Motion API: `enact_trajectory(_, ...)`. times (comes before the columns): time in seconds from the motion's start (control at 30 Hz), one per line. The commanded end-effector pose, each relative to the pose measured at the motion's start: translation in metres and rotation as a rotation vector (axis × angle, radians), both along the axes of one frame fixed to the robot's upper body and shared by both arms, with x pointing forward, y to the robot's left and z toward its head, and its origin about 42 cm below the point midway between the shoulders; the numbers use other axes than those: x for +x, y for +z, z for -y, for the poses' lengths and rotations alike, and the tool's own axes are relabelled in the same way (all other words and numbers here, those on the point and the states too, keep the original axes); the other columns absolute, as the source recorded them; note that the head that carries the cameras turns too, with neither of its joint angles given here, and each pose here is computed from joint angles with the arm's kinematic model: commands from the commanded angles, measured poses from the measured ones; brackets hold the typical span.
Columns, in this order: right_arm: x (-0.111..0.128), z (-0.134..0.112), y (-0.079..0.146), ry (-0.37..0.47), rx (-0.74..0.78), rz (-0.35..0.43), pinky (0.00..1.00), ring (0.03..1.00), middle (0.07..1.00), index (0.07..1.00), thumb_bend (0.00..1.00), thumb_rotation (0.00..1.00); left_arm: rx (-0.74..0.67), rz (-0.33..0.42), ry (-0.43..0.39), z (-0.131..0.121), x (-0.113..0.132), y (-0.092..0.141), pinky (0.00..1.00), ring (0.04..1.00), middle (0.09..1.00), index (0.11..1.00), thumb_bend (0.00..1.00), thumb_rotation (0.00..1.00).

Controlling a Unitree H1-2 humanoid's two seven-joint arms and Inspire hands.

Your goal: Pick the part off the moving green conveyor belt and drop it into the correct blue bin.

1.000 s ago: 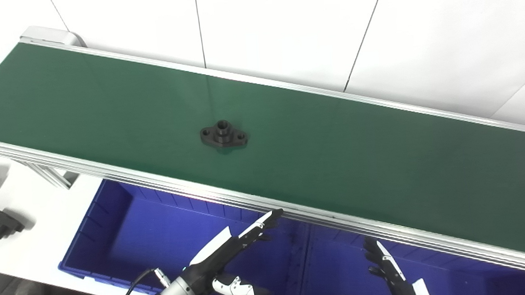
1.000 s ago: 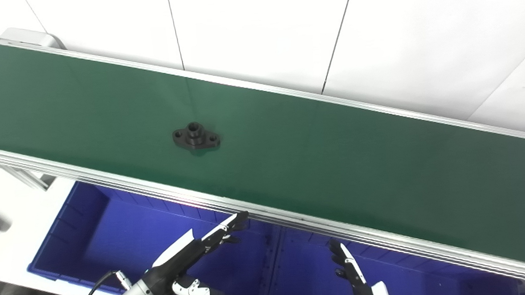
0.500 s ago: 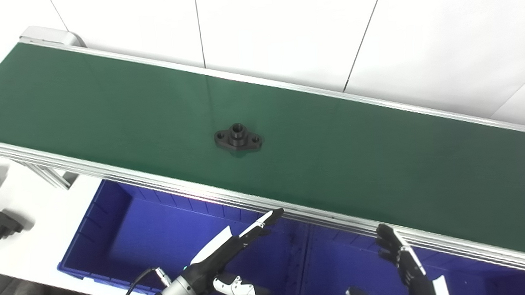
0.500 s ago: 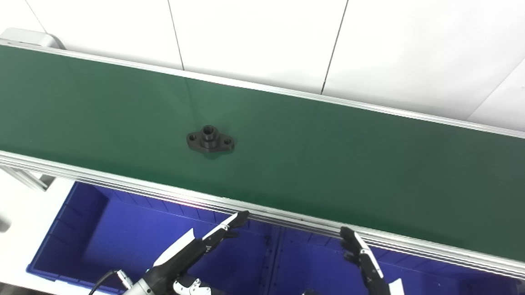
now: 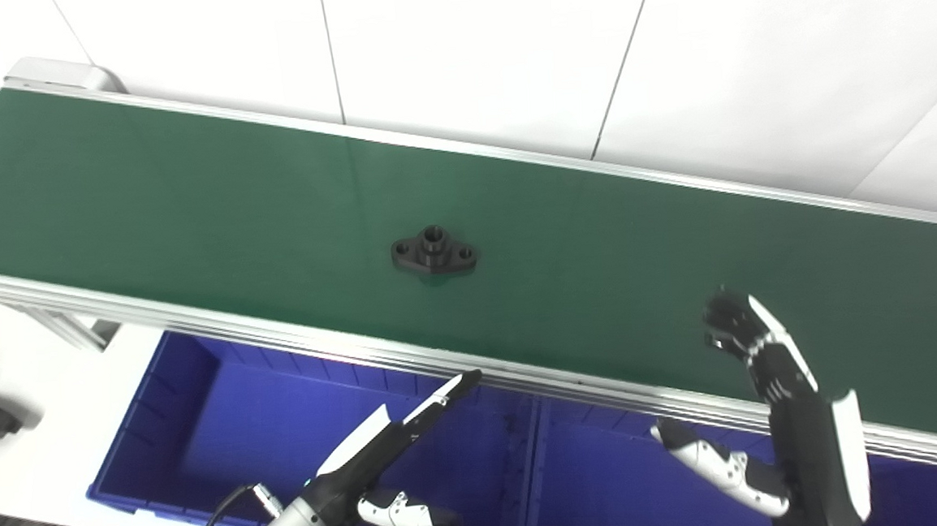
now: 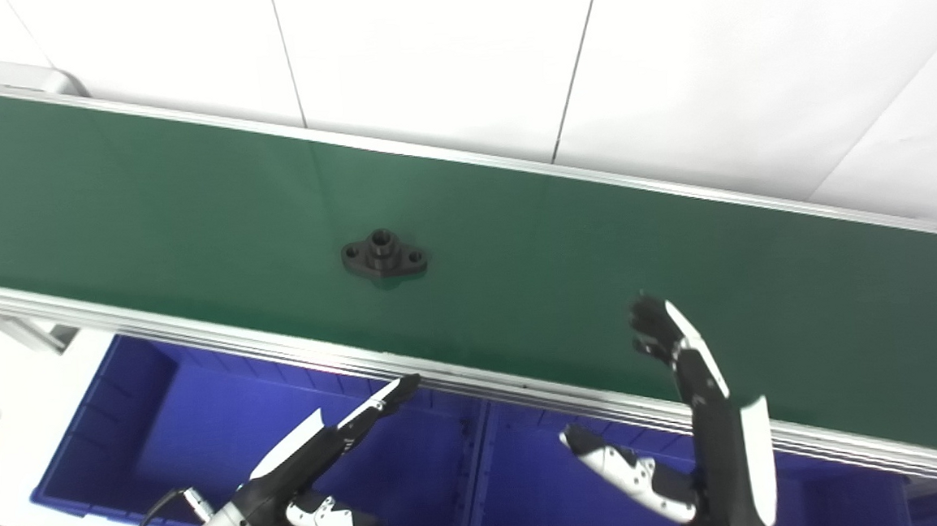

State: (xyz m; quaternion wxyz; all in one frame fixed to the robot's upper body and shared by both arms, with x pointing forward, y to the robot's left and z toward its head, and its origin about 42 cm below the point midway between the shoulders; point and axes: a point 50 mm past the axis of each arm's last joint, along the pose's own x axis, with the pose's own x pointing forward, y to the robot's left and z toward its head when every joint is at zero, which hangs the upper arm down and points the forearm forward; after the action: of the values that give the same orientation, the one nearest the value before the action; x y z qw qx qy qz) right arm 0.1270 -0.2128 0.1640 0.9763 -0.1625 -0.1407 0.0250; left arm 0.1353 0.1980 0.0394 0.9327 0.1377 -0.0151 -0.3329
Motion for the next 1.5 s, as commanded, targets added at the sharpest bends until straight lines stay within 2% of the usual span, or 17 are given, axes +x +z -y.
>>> enact_trajectory(0.0, 0.01, -0.001, 0.013, -0.009, -0.023, 0.037, 0.77, 0.827, 0.851, 0.866, 0.8, 0.37, -0.033, 0.062, -0.021, -0.001, 0.005, 0.01, 1.0, 1.0, 1.0, 1.0, 0.82, 0.71)
enact_trajectory(0.17, 0.035, -0.005, 0.023, -0.015, -0.101, 0.054, 0.75, 0.824, 0.85, 0.863, 0.77, 0.33, -0.032, 0.057, -0.024, -0.007, 0.007, 0.01, 1.0, 1.0, 1.0, 1.0, 0.82, 0.71)
enact_trajectory(0.37, 0.072, -0.006, 0.03, -0.012, -0.214, 0.01, 0.77, 0.828, 0.848, 0.869, 0.76, 0.34, -0.047, 0.044, -0.022, -0.013, 0.009, 0.01, 1.0, 1.0, 1.0, 1.0, 0.81, 0.71)
enact_trajectory(0.67, 0.114, -0.011, 0.019, 0.006, -0.308, -0.042, 0.77, 0.83, 0.85, 0.868, 0.77, 0.33, -0.037, 0.05, -0.022, -0.015, 0.01, 0.01, 1.0, 1.0, 1.0, 1.0, 0.79, 0.75)
enact_trajectory(0.87, 0.143, -0.019, 0.023, 0.023, -0.419, -0.052, 0.73, 0.804, 0.842, 0.864, 0.78, 0.35, -0.037, 0.044, -0.038, -0.016, 0.01, 0.011, 1.0, 1.0, 1.0, 1.0, 0.78, 0.78)
enact_trajectory(0.97, 0.155, -0.02, 0.023, 0.035, -0.442, -0.056, 0.71, 0.791, 0.836, 0.857, 0.78, 0.33, -0.043, 0.038, -0.034, -0.016, 0.009, 0.01, 1.0, 1.0, 1.0, 1.0, 0.78, 0.79)
enact_trajectory(1.17, 0.176, -0.025, 0.02, 0.062, -0.516, -0.091, 0.7, 0.787, 0.837, 0.854, 0.79, 0.35, -0.056, 0.032, -0.034, -0.014, 0.007, 0.009, 1.0, 1.0, 1.0, 1.0, 0.79, 0.8)
enact_trajectory(1.47, 0.205, -0.029, 0.016, 0.121, -0.609, -0.125, 0.74, 0.805, 0.839, 0.85, 0.79, 0.34, -0.048, 0.039, -0.056, -0.011, 0.007, 0.011, 1.0, 1.0, 1.0, 1.0, 0.79, 0.82)
